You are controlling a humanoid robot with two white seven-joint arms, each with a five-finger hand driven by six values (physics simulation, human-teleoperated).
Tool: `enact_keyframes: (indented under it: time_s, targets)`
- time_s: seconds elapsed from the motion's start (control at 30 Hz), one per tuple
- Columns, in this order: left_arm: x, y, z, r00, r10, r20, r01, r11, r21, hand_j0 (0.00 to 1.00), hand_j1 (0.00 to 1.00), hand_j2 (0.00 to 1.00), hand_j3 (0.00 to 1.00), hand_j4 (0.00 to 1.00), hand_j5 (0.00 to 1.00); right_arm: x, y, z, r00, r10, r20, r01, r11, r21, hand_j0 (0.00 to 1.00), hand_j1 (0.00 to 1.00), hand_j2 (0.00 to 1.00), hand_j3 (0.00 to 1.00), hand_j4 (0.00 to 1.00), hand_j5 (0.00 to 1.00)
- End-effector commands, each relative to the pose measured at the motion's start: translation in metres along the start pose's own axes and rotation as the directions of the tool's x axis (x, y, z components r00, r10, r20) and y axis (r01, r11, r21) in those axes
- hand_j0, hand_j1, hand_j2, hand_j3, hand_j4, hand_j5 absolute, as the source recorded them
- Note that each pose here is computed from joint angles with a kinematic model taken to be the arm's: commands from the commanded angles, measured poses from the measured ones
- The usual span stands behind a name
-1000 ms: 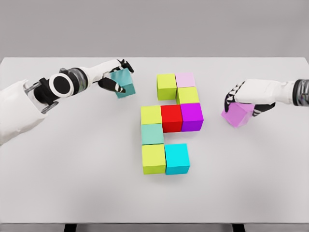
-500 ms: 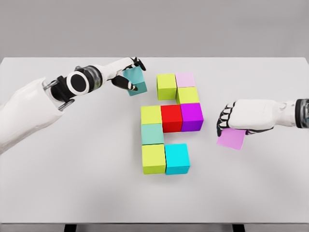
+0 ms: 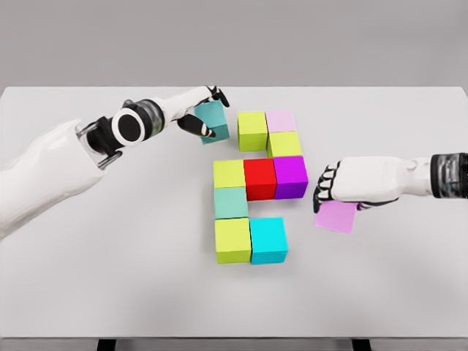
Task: Assemble the squares on the desktop into the number 2
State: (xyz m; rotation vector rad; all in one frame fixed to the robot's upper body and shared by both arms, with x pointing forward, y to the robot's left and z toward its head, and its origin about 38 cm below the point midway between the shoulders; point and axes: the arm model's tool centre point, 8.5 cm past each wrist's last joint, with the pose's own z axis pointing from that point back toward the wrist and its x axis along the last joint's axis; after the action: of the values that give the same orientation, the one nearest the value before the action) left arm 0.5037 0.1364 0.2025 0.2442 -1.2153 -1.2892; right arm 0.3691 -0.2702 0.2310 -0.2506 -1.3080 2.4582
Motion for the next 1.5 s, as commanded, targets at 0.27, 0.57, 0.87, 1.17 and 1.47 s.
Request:
enact_keyframes:
  time_s: [0.27,0.57,0.87,1.17,1.47]
  targets:
    - [0.015,-0.019,-0.009,0.999,-0.040,0.026,0.040,0.999,-0.022,0.42,0.42,0.42,0.42,0.42,0.42,0.013,0.005,-0.026,0.997,-0.009,0.078,0.008,1.000,0.022,0.67,0.67,0.67,0.67,0.67,0.67]
    - [0.014,-0.018,-0.010,0.999,-0.043,0.021,0.044,0.999,-0.019,0.49,0.49,0.49,0.49,0.49,0.49,0.014,0.001,-0.028,0.997,0.000,0.082,-0.002,1.000,0.017,0.81,0.81,0.81,0.81,0.81,0.81]
    - [0.014,-0.017,-0.009,0.999,-0.044,0.021,0.044,0.999,-0.017,0.78,0.78,0.78,0.78,0.78,0.78,0.012,-0.007,-0.028,0.997,0.016,0.081,-0.017,1.000,0.003,1.00,1.00,1.00,1.00,1.00,1.00]
    - [0.015,-0.017,-0.010,0.999,-0.044,0.022,0.045,0.999,-0.017,0.81,0.81,0.81,0.81,0.81,0.81,0.003,-0.021,-0.011,0.999,0.006,0.048,-0.003,0.999,-0.054,1.00,1.00,1.00,1.00,1.00,1.00]
    - [0.012,-0.014,-0.008,0.999,-0.047,0.016,0.047,0.999,-0.011,0.90,0.90,0.90,0.90,0.90,0.90,-0.019,-0.033,0.030,0.998,-0.003,-0.069,-0.005,0.994,-0.107,1.00,1.00,1.00,1.00,1.00,1.00]
